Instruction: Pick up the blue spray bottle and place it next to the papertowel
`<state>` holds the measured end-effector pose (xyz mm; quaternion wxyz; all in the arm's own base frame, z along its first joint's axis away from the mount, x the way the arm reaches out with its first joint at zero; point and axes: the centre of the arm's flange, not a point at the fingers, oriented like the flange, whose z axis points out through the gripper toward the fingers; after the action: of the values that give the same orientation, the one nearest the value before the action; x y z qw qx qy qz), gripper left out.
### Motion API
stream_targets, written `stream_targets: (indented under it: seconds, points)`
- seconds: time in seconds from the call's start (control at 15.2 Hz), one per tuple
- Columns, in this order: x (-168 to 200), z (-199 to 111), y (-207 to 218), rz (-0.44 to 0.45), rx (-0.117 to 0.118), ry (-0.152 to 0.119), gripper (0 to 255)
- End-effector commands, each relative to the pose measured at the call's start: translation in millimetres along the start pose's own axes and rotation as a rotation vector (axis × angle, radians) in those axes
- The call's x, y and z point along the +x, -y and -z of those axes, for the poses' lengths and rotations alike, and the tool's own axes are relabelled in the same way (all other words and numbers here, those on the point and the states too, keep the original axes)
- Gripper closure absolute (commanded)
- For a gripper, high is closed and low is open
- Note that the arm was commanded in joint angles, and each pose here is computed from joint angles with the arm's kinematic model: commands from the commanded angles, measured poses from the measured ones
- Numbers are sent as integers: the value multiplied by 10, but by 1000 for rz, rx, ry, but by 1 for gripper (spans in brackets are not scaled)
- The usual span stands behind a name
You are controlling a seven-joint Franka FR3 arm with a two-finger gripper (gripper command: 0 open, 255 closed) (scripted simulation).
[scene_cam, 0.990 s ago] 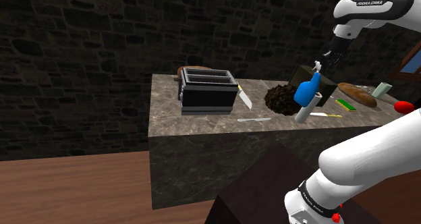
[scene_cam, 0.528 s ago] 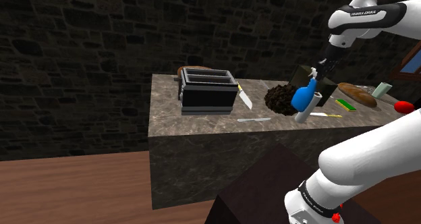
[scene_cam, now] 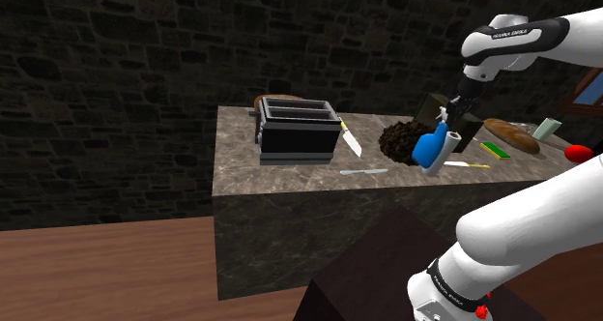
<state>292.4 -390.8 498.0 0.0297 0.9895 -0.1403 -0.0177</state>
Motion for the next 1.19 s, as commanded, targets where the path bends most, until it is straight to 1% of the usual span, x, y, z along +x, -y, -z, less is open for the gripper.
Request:
stream_targets:
  seconds: [0.0,0.66,1.12]
  points:
    - [4,-108,7,0,0,-1,255]
    - [18,-624,40,0,0,-1,255]
    - [18,-624,40,0,0,-1,255]
